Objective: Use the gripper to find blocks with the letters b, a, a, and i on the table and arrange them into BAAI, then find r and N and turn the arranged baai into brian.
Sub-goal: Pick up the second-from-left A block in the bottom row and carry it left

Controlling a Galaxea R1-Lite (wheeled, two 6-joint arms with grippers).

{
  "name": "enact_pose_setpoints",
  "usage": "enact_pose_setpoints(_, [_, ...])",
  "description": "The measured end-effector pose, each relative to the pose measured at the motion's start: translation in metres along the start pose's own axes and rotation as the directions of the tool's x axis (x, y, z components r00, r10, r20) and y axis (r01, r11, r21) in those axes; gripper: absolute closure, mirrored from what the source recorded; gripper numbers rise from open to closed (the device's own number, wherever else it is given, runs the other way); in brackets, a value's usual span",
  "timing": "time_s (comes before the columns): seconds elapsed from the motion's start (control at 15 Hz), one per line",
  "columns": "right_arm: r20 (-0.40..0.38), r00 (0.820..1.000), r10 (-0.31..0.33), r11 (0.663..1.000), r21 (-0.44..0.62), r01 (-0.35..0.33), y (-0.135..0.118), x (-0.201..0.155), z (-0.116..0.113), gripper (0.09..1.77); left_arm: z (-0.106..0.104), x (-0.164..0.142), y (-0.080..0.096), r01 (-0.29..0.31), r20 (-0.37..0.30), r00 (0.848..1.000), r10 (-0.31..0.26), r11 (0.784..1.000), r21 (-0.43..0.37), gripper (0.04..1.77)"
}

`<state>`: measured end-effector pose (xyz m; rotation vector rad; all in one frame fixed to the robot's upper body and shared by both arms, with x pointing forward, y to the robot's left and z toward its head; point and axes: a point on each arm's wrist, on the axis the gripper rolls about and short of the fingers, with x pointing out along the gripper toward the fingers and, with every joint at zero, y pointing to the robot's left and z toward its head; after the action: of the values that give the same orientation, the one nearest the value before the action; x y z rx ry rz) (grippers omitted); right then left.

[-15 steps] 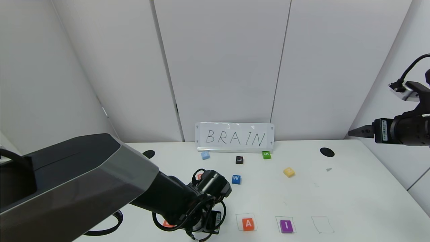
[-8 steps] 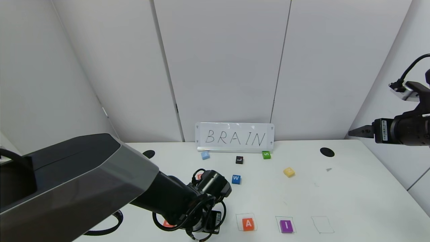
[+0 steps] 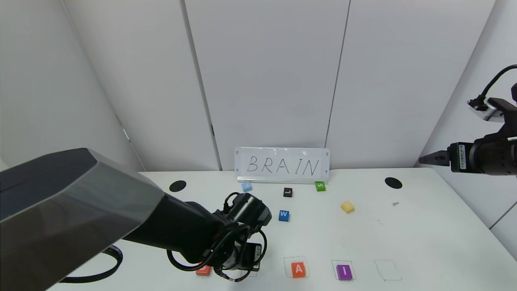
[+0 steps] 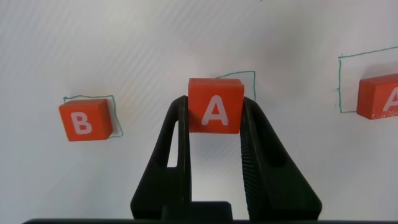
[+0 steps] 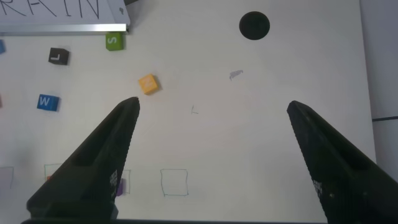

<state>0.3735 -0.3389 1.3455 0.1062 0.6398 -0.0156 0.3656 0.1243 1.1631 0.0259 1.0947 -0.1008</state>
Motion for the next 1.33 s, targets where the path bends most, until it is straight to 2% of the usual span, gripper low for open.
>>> enact_pose_setpoints(0.2, [0.002,1.000,-0.002,1.000,0.001,0.002,0.000,0.000,0.001,0.15,0.020,-0.019,0.027,0.003,0.058,0.998,-0.001,0.999,-0.034,1.29])
enact_pose_setpoints(0.4, [0.004,1.000,-0.001,1.000,0.001,0.001,-0.001,-0.001,0.001,0.15,0.041,-0.029,0.060,-0.023,0.110,0.993,0.030,0.997,-0.069,1.29])
enact_pose_setpoints(0.67, [0.004,1.000,-0.002,1.000,0.002,0.002,-0.001,-0.001,0.001,0.15,0.066,-0.039,0.113,-0.038,0.146,0.988,0.058,0.990,-0.136,1.29])
enact_pose_setpoints(0.8, [0.004,1.000,-0.002,1.000,0.002,0.002,-0.001,-0.001,0.001,0.15,0.077,-0.040,0.142,-0.073,0.155,0.983,0.095,0.987,-0.144,1.29])
enact_pose_setpoints(0.93, [0.004,1.000,-0.002,1.000,0.003,0.002,-0.001,-0.001,0.001,0.15,0.083,-0.036,0.175,-0.106,0.151,0.981,0.123,0.988,-0.114,1.29])
enact_pose_setpoints(1.13, [-0.001,1.000,-0.003,1.000,0.002,0.003,-0.001,0.001,0.000,0.15,0.084,-0.029,0.218,-0.111,0.126,0.985,0.116,0.993,-0.047,1.29])
enact_pose_setpoints(1.2, [-0.004,1.000,-0.003,1.000,0.002,0.003,-0.001,0.002,0.000,0.15,0.083,-0.026,0.227,-0.117,0.111,0.986,0.121,0.992,-0.043,1.29])
enact_pose_setpoints(1.33, [-0.005,1.000,-0.002,1.000,0.002,0.002,-0.001,0.003,0.000,0.15,0.077,-0.018,0.233,-0.119,0.051,0.991,0.121,0.992,-0.052,1.29])
